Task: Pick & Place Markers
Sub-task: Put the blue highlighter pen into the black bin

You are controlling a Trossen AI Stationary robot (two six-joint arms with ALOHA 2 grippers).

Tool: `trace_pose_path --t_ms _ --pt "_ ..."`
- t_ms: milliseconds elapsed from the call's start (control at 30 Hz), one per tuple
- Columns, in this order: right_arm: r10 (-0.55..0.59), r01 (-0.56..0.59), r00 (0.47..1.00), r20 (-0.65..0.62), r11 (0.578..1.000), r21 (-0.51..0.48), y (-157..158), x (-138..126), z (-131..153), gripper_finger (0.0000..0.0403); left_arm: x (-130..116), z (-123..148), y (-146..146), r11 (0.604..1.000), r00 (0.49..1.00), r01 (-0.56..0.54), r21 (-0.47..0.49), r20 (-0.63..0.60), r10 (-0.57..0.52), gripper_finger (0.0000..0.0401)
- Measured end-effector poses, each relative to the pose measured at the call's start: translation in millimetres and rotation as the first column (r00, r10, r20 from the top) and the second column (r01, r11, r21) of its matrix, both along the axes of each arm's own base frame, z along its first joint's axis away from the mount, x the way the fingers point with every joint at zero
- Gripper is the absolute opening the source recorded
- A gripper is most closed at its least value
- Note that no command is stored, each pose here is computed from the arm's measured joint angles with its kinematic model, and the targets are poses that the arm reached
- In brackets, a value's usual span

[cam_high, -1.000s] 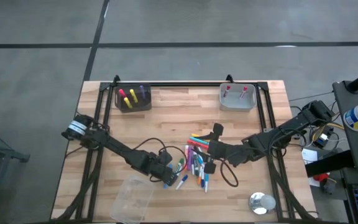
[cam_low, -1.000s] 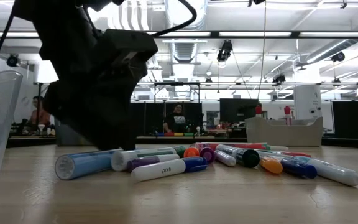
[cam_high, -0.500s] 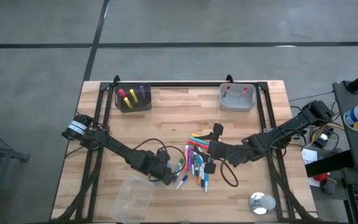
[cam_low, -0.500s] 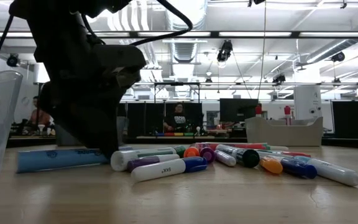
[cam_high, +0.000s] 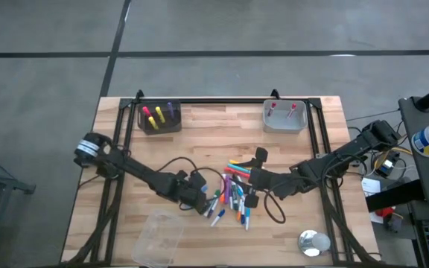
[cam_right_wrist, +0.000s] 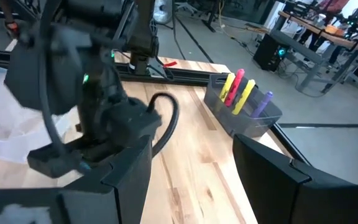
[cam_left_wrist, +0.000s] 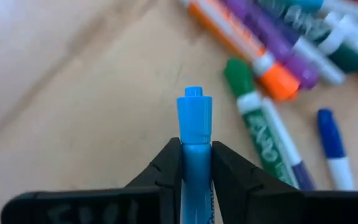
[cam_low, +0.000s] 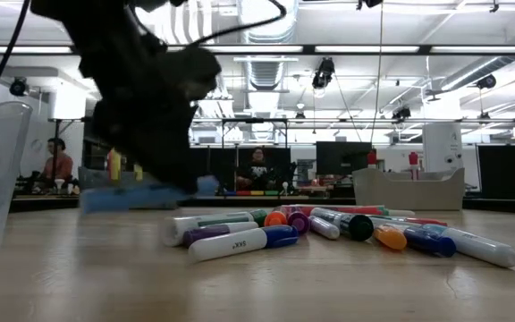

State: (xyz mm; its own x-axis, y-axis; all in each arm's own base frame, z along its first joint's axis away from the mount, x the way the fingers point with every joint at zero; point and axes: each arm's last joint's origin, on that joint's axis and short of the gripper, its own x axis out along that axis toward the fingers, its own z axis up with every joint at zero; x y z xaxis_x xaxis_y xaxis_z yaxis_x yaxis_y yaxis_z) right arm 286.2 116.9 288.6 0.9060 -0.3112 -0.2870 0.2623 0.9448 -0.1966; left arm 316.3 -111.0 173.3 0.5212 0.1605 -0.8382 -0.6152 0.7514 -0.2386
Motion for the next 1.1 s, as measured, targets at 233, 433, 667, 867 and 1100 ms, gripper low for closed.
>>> trace_pose_path --t_ms 233,433,667,867,1100 --pt "-0.014 0.014 1.0 0.005 0.999 0.039 0 0 -2 0.0219 -8 46 21 0.989 0.99 -0.019 0.145 0.141 -0.002 0.0063" --pt "-0.023 0.023 1.0 0.005 0.998 0.067 0 -1 -6 0.0219 -30 95 33 0.973 0.956 -0.057 0.222 0.292 -0.011 0.0063" --pt "-0.019 0.013 0.998 0.06 0.996 0.092 -1 -2 -17 0.0219 -59 142 45 0.956 0.894 -0.112 0.272 0.447 -0.022 0.0063" --pt "0.045 -0.063 0.986 0.158 0.992 0.106 -1 -4 -26 0.0219 -68 168 47 0.948 0.818 -0.105 0.301 0.568 -0.09 0.0063" --pt "0.149 -0.184 0.957 0.25 0.975 0.122 -4 -3 -27 0.0219 -60 186 42 0.931 0.715 -0.059 0.36 0.666 -0.213 0.0063"
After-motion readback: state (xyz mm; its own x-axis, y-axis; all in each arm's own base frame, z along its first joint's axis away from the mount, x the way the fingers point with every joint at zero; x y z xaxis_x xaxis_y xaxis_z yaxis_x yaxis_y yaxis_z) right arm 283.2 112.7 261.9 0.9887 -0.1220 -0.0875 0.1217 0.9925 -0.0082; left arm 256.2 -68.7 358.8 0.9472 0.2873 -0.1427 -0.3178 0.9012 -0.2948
